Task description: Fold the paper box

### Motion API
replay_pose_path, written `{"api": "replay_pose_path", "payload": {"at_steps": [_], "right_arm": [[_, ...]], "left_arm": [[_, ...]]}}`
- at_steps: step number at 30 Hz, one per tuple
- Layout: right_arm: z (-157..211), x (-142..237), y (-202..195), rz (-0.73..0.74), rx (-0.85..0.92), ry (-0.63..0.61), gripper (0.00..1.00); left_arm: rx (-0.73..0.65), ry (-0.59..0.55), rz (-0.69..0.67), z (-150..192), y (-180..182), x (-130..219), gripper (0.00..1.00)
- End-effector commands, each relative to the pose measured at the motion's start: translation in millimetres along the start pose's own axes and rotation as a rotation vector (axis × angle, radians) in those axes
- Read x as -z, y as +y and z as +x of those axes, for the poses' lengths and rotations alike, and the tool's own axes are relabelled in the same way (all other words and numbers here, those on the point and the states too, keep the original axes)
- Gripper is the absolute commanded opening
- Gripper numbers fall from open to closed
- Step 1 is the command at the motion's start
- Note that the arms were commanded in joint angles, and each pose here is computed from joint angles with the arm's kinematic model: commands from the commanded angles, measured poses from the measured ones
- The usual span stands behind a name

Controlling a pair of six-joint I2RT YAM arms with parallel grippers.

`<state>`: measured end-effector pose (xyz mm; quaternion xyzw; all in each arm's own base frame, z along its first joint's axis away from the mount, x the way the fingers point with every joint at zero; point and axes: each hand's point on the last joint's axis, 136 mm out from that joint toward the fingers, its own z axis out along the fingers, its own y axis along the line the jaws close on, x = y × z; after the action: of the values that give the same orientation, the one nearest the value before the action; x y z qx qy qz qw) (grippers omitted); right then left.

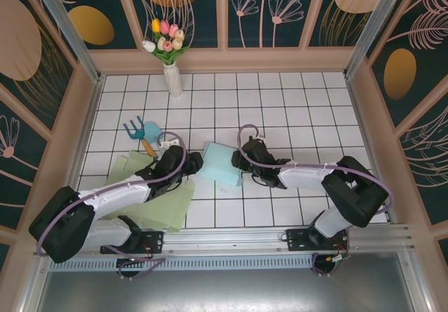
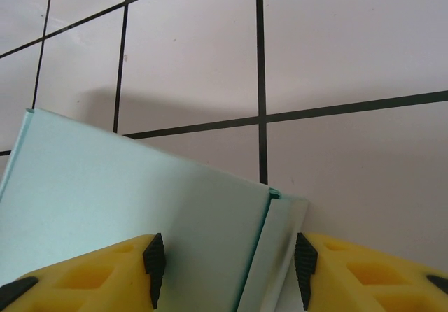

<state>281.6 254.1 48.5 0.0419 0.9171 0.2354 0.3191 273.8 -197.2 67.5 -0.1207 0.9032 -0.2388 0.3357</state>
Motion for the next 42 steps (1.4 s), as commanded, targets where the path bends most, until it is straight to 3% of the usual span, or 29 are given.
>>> {"api": "replay_pose_path", "payload": {"at_steps": [1, 6, 15, 21, 25, 36, 42], "right_arm": [[21, -3, -16, 0.03, 0.025, 0.057, 0.55], [27, -6, -31, 0.042, 0.017, 0.02, 0.55], [33, -16, -37, 0.047, 0.034, 0.017, 0.55], [32, -13, -37, 0.033, 0.034, 0.005, 0.55], [30, -10, -38, 0.037, 0.039, -0.006, 0.55], [25, 1, -45, 0.051, 0.05, -0.043, 0.55], [27, -1, -45, 0.045, 0.046, -0.044, 0.55]], "left_arm": [[-0.037, -0.015, -0.01, -5, -5, -5, 0.65], [-0.08, 0.02, -0.064, 4, 6, -13, 0.66], [-0.085, 0.051, -0.005, 17, -15, -10, 0.68], [-0.113, 0.056, -0.097, 13, -11, -22, 0.7], [-0.101, 0.044, -0.089, 9, -15, -25, 0.73], [-0.038, 0.164, -0.103, 35, -13, -38, 0.76], [0.006, 0.21, -0.068, 44, -20, -38, 0.73]]}}
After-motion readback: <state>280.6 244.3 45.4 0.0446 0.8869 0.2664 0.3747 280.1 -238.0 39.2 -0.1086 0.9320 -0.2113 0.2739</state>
